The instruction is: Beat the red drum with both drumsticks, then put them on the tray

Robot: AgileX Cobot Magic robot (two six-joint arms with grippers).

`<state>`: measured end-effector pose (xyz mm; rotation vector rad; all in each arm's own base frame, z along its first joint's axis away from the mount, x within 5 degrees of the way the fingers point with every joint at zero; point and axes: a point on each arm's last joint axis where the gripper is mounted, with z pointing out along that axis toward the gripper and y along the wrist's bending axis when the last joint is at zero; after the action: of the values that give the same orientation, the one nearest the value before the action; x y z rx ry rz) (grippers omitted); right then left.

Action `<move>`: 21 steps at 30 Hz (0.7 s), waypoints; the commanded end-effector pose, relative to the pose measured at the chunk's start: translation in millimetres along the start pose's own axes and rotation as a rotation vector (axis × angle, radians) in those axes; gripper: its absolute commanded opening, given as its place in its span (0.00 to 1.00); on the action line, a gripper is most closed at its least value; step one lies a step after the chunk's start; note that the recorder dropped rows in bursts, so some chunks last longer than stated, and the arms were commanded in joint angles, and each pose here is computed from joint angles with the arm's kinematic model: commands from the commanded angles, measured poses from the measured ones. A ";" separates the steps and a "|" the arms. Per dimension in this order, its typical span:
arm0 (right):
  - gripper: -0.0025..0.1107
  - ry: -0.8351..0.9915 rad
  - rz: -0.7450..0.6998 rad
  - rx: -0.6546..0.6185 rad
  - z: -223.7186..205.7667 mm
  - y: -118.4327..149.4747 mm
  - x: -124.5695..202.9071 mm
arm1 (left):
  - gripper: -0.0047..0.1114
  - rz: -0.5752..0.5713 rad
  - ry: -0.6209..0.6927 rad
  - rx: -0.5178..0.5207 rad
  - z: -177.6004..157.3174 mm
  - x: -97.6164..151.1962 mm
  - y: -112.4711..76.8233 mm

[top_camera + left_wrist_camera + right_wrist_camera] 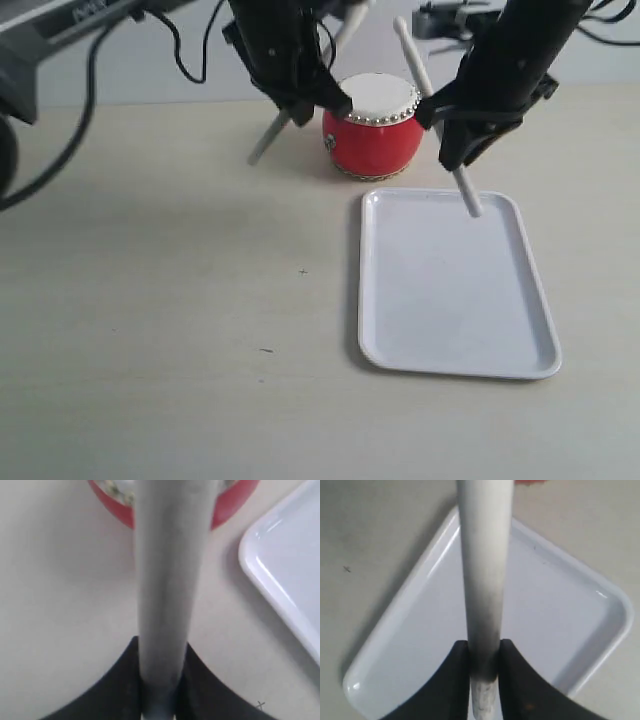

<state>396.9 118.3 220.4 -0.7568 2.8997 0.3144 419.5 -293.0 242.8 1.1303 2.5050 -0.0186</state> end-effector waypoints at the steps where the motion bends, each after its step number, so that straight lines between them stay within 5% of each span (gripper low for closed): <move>1: 0.02 0.138 0.021 0.001 65.2 -17.7 0.1 | 0.04 -0.023 -0.130 -0.034 -67.1 -5.7 7.3; 9: 0.02 0.101 0.031 0.060 26.5 -14.5 -3.0 | 0.04 -0.022 -0.103 -0.028 -54.4 -4.6 6.3; 15: 0.02 -0.099 0.009 0.063 -57.9 9.6 2.0 | 0.04 0.023 0.064 0.013 34.5 6.4 -2.1; 21: 0.02 -0.212 -0.024 0.094 -95.0 19.2 8.2 | 0.04 0.049 0.181 0.045 101.4 22.8 -9.3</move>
<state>375.9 109.2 302.2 -0.6904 2.7392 0.2418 430.4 -300.8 150.9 1.2401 2.6430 0.0335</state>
